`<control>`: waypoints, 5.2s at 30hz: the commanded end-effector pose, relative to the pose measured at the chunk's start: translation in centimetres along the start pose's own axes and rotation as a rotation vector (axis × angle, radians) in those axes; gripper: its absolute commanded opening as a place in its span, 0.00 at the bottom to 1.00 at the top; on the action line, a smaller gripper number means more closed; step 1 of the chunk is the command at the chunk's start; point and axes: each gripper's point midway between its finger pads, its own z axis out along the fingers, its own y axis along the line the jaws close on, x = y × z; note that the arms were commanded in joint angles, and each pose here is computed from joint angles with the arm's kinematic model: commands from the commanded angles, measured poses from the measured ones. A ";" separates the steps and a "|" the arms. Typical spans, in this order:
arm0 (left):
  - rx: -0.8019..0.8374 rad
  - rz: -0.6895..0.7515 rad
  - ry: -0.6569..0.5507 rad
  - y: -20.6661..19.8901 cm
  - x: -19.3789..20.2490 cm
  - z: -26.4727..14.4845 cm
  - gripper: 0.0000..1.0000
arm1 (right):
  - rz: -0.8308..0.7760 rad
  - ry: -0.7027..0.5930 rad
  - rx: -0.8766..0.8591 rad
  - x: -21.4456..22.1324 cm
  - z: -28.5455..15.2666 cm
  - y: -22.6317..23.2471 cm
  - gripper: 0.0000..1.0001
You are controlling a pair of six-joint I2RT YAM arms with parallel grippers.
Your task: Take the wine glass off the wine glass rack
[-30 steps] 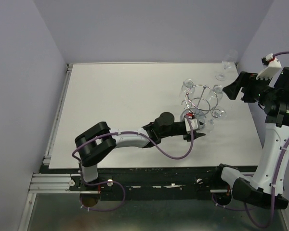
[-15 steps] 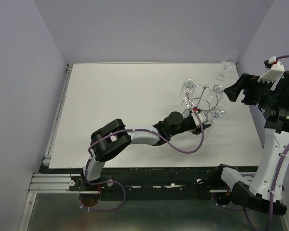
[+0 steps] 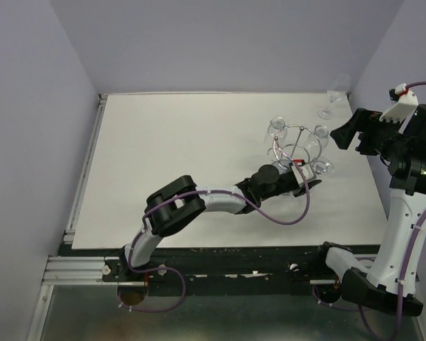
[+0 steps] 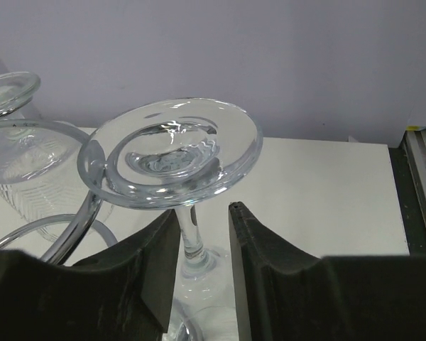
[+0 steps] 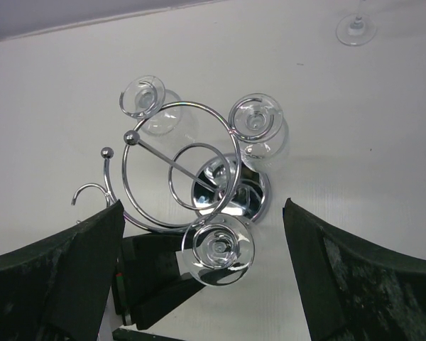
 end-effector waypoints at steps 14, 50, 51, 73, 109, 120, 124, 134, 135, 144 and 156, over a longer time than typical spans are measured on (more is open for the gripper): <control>0.124 -0.088 -0.092 -2.2 -3.3 0.2 0.00 | -0.010 -0.024 0.036 -0.2 -0.3 -0.5 1.00; 0.205 -0.053 -0.160 -4.3 -7.0 -3.0 0.00 | -0.038 -0.074 0.026 0.1 -1.7 0.3 1.00; 0.208 -0.052 -0.159 -4.2 -7.3 -3.5 0.00 | -0.041 -0.074 0.026 0.0 -1.6 0.3 1.00; -0.182 -0.141 0.272 9.5 -6.7 -27.1 0.00 | -0.309 -0.191 -0.152 -6.3 0.9 1.9 0.97; -0.859 -2.144 0.051 23.8 3.5 -40.6 0.00 | -1.746 -0.588 -0.773 16.0 7.6 27.3 0.97; -0.898 -2.206 0.077 23.4 3.1 -40.4 0.00 | -1.809 -0.653 -0.931 20.3 9.5 30.0 1.00; -0.903 -2.204 0.084 22.8 2.9 -40.3 0.00 | -1.816 -0.720 -0.877 20.1 10.7 31.7 1.00; -0.931 -2.201 0.092 22.0 3.0 -40.6 0.00 | -1.848 -0.747 -0.944 22.9 12.3 34.4 1.00; -0.931 -2.200 0.094 22.0 2.9 -40.6 0.00 | -1.840 -0.747 -0.941 22.9 12.5 34.7 1.00; -0.935 -2.194 0.098 21.6 3.0 -40.7 0.00 | -1.808 -0.760 -0.969 23.3 12.5 36.5 1.00; -0.920 -2.168 0.119 20.9 2.6 -40.1 0.00 | -1.821 -0.725 -0.943 23.4 13.5 36.5 0.95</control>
